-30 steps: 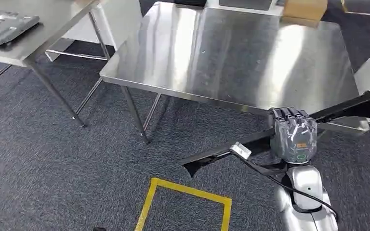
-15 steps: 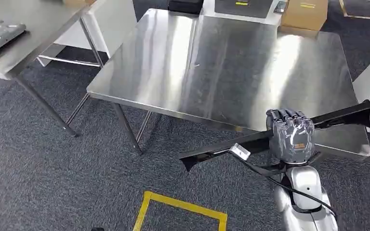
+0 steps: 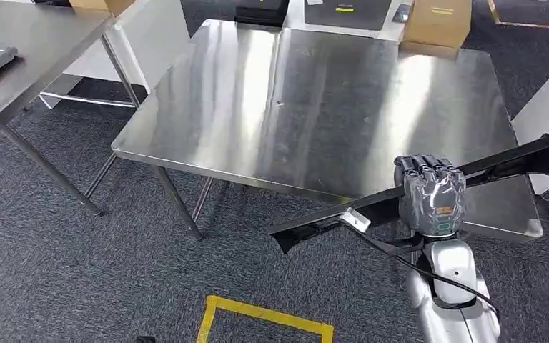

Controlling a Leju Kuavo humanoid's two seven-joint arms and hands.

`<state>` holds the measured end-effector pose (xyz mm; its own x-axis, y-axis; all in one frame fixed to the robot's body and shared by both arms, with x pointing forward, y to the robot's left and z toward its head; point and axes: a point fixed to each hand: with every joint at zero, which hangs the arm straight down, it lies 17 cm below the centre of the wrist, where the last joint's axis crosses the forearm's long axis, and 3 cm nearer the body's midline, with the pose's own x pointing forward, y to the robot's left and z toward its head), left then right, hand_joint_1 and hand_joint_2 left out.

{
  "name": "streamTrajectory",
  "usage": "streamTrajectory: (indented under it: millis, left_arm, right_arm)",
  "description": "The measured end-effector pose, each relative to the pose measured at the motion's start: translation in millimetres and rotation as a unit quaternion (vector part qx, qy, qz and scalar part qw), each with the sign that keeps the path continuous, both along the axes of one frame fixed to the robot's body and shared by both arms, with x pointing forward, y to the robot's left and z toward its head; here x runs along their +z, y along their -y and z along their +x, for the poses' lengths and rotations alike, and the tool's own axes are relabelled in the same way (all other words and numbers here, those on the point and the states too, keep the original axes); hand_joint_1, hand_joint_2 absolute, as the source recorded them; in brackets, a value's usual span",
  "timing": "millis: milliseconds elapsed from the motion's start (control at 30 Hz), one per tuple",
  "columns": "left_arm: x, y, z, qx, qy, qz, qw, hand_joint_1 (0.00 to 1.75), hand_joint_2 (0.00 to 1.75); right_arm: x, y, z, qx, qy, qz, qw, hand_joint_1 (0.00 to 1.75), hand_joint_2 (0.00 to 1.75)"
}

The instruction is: Take the parts from the cabinet and place them on the table.

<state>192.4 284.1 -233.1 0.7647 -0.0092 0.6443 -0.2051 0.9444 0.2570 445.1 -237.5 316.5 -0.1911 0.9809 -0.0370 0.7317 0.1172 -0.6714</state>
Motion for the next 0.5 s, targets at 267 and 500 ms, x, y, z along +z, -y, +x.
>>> streamTrajectory:
  millis: [267, 500]
  left_arm:
    - [-0.8, 3.2, -1.3, 0.005, -0.001, -0.008, 1.0, 0.0, 1.75]
    - [-1.2, 7.5, -3.5, 0.004, -0.001, -0.012, 1.0, 0.0, 1.75]
  right_arm:
    - [1.7, -1.0, 1.8, 0.001, 0.001, 0.0, 1.0, 1.62, 1.75]
    - [-1.3, -1.6, 0.7, 0.001, -0.002, 0.0, 1.0, 1.62, 1.75]
